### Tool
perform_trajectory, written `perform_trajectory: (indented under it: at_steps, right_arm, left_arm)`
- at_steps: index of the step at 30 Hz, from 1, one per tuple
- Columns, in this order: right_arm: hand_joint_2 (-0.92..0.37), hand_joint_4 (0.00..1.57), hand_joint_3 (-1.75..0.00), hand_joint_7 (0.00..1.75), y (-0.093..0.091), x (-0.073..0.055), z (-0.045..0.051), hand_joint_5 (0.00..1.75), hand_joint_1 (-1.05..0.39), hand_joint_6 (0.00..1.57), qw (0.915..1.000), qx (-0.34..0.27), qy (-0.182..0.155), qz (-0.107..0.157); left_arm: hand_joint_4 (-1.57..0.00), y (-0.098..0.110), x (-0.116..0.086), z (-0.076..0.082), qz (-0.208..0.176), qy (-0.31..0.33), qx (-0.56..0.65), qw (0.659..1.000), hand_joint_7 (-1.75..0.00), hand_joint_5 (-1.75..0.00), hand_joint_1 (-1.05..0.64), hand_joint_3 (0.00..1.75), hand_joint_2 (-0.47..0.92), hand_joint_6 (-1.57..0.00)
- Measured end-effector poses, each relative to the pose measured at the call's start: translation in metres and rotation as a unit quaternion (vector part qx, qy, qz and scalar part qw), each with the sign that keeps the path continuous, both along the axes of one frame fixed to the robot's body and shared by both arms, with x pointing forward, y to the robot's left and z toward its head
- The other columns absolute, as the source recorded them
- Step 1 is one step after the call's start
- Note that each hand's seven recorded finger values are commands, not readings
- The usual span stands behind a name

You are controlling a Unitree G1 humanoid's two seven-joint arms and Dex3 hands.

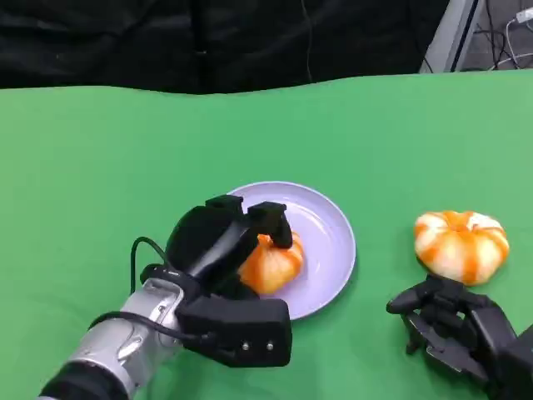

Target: Grasp the bread from the table and place it into the plate.

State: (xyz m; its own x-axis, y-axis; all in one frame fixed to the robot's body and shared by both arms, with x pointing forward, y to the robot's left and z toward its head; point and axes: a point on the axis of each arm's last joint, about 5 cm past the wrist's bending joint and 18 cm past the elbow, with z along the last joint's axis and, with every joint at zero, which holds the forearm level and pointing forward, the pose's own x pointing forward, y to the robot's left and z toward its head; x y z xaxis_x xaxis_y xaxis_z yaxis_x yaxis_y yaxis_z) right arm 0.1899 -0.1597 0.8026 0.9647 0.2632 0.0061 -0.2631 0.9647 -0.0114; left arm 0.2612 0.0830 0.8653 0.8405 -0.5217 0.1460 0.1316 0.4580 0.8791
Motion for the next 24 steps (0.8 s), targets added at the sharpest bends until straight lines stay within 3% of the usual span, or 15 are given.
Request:
perform_trajectory:
  at_steps: [1,3,4,5,7,9,11,13,17,20,24]
  right_arm:
    - [-0.92,0.68,-0.47,1.01,0.0,0.0,0.0,1.75,-0.26,0.76,1.0,0.0,0.0,0.0]
    - [-0.92,0.68,-0.48,1.01,0.0,0.0,0.0001,1.75,-0.26,0.76,1.0,0.0,-0.001,0.0]
    - [-0.92,0.68,-0.48,1.01,0.0,0.0,0.0,1.75,-0.26,0.76,1.0,0.0,-0.001,-0.001]
    - [-0.92,0.68,-0.48,1.01,0.0,0.0,0.0,1.75,-0.26,0.76,1.0,0.0,-0.001,-0.001]
    - [-0.92,0.69,-0.48,1.01,0.0,0.0,0.0,1.75,-0.26,0.76,1.0,0.0,-0.001,-0.001]
    - [-0.92,0.69,-0.48,1.01,0.0,0.0,-0.0001,1.75,-0.26,0.76,1.0,0.0,0.0,0.0]
    - [-0.92,0.68,-0.49,1.01,0.0,0.0,-0.0001,1.75,-0.24,0.76,1.0,0.001,0.0,0.0]
    - [-0.92,0.67,-0.5,1.0,0.0,0.0,-0.0002,1.75,-0.23,0.76,1.0,0.003,0.001,0.002]
    - [-0.92,0.65,-0.49,1.0,0.0,0.0,-0.0001,1.74,-0.23,0.76,1.0,0.005,0.001,0.005]
    - [-0.92,0.65,-0.49,1.0,0.0,0.0,0.0,1.74,-0.24,0.76,1.0,0.005,0.001,0.006]
    - [-0.92,0.64,-0.47,1.0,0.0,0.0,-0.0001,1.74,-0.25,0.76,1.0,0.005,0.001,0.006]
  left_arm:
    - [-0.63,0.0,0.001,0.0,0.0,0.0,-0.001,1.0,-0.48,-1.45,-0.13,0.02,0.91,-0.92]
    - [-0.64,0.0,0.001,0.001,-0.001,0.0,-0.001,1.0,-0.25,-1.37,-0.17,0.03,0.92,-1.0]
    - [-0.74,0.0,0.001,0.001,-0.001,0.0,-0.001,1.0,-0.12,-0.85,-0.31,0.08,0.92,-0.92]
    - [-0.84,0.0,0.001,0.0,-0.002,0.001,0.002,1.0,-0.06,-0.54,-0.36,0.11,0.92,-0.9]
    - [-0.83,0.001,0.001,0.001,-0.008,0.006,0.019,1.0,-0.01,-0.17,-0.52,0.16,0.92,-0.77]
    - [-0.83,0.003,0.003,0.003,-0.007,0.008,0.03,1.0,0.0,-0.09,-0.56,0.17,0.92,-0.74]
    - [-0.72,0.003,0.004,0.005,-0.007,0.007,0.034,0.999,0.0,-0.02,-0.74,0.3,0.92,-0.62]
    - [-0.67,0.002,0.005,0.008,-0.008,0.007,0.037,0.999,0.0,0.0,-0.81,0.38,0.92,-0.56]
    - [-0.58,0.002,0.006,0.015,-0.014,0.006,0.041,0.999,0.0,0.0,-0.88,0.48,0.92,-0.49]
    - [-0.3,0.003,0.006,0.019,-0.019,0.015,0.043,0.999,0.0,0.0,-0.95,0.59,0.92,-0.35]
    - [-0.22,0.006,0.003,0.025,-0.022,0.038,0.044,0.998,0.0,0.0,-0.98,0.64,0.92,-0.31]
